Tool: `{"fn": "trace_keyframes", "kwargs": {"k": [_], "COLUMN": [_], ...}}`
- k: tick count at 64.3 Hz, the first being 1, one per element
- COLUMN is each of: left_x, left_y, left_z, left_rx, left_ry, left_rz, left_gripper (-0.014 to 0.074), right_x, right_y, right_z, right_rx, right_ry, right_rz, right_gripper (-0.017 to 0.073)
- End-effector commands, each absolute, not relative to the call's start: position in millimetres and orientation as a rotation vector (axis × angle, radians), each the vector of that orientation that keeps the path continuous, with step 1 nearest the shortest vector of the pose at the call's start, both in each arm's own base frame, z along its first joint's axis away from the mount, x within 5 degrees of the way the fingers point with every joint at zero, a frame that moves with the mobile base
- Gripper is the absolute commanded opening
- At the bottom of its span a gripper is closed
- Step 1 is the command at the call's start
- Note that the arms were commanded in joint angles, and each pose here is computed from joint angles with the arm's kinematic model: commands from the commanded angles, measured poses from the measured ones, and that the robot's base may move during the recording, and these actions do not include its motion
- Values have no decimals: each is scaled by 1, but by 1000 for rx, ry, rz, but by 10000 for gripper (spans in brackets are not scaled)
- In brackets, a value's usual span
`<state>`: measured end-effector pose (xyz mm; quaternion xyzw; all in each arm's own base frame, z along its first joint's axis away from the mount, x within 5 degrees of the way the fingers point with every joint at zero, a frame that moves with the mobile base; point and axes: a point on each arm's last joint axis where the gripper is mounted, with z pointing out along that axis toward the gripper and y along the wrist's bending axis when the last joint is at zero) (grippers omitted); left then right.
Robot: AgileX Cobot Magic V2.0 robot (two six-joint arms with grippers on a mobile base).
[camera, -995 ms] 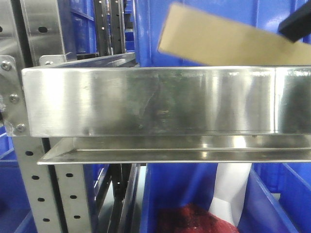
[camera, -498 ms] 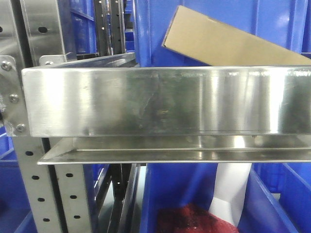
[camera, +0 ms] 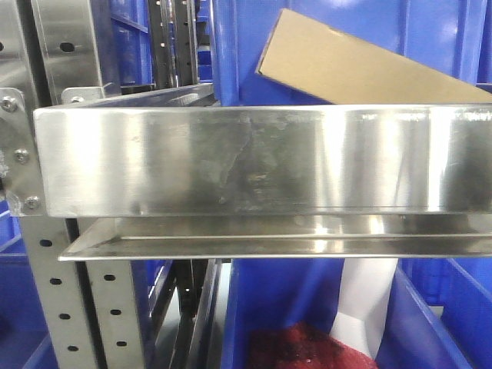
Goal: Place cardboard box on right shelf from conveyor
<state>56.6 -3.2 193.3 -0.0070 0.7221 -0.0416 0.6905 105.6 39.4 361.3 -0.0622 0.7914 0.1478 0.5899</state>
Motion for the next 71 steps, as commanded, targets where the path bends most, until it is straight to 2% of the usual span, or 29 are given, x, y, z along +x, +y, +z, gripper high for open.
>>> {"fn": "trace_keyframes", "kwargs": {"k": [1,29,35,42,59,71], "left_x": [56,56,56,56,56,56], "left_y": [-2,-2,-2,-2,-2,-2], "left_z": [203,203,203,203,203,203], "left_rx": [-28,-28,-28,-28,-28,-28], "left_ry": [1516,1516,1516,1516,1516,1516], "left_rz": [-98,-98,-98,-98,-98,-98], "left_gripper": [-119,-119,-119,-119,-119,-119], "right_x": [105,104,106,105,81,63], "right_y": [40,40,37,29,7,2], "right_z": [378,378,377,371,321,275], "right_rx": [-160,-151,-198,-186,-53,-9], "right_ry": [1726,1728,1725,1719,1537,1443], "right_rz": [368,381,300,229,80,36], "right_gripper": [56,56,56,56,56,56]}}
